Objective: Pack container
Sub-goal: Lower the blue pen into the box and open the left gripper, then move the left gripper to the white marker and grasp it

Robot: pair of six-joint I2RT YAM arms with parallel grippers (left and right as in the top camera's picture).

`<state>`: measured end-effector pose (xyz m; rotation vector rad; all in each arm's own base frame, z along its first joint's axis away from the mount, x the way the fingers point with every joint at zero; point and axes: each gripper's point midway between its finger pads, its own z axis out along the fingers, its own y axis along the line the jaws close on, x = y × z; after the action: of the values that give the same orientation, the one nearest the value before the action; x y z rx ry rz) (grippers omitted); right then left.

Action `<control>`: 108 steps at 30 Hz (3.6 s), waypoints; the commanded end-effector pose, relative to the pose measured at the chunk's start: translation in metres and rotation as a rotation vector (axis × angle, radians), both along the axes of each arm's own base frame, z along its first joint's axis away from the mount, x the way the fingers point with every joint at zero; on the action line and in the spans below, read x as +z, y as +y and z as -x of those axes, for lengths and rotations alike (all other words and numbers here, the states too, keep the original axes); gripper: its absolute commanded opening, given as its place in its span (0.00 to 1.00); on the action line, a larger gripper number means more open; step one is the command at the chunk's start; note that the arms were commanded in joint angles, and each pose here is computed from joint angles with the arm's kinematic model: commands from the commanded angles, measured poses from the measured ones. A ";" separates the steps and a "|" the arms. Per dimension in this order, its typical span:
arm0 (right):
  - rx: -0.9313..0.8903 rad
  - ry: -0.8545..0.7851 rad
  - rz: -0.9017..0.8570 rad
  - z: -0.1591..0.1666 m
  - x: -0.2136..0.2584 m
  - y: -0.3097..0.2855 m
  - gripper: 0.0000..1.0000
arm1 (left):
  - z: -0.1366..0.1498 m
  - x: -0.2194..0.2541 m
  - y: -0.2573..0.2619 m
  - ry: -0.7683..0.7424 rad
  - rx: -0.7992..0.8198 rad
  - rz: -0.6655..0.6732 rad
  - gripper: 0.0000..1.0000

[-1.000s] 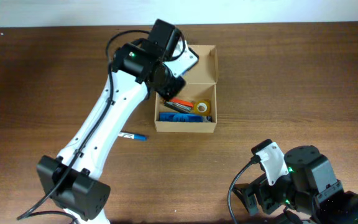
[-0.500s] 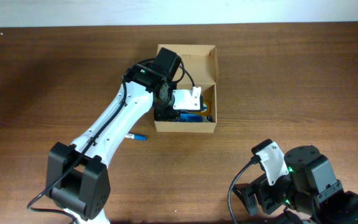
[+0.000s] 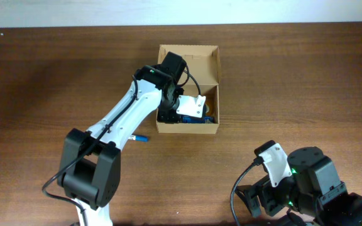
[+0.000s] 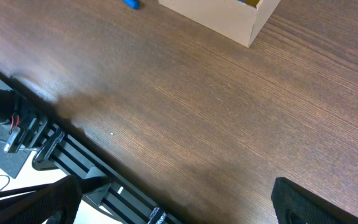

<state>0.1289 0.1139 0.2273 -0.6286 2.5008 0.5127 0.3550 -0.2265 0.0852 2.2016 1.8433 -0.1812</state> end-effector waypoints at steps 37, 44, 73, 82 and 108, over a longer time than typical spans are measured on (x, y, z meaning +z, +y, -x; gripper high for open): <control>0.000 -0.020 -0.002 -0.001 0.005 0.000 0.99 | -0.074 0.005 -0.007 -0.252 0.155 -0.007 0.43; 0.000 -0.020 -0.002 -0.001 0.005 0.000 0.99 | -0.054 0.127 -0.018 -0.444 0.260 0.141 0.44; 0.000 -0.020 -0.002 -0.001 0.005 0.000 0.99 | 0.048 0.067 0.185 -0.013 2.088 0.105 0.02; 0.000 -0.019 -0.002 -0.001 0.005 0.000 0.99 | 0.031 0.002 0.169 0.104 2.222 0.329 0.18; 0.000 -0.020 -0.002 -0.001 0.005 0.000 0.99 | 0.043 -0.081 0.193 0.416 2.872 0.218 0.99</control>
<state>0.1290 0.1138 0.2272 -0.6287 2.5006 0.5116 0.3121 -0.0342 0.0069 -1.6523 2.5593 -0.0955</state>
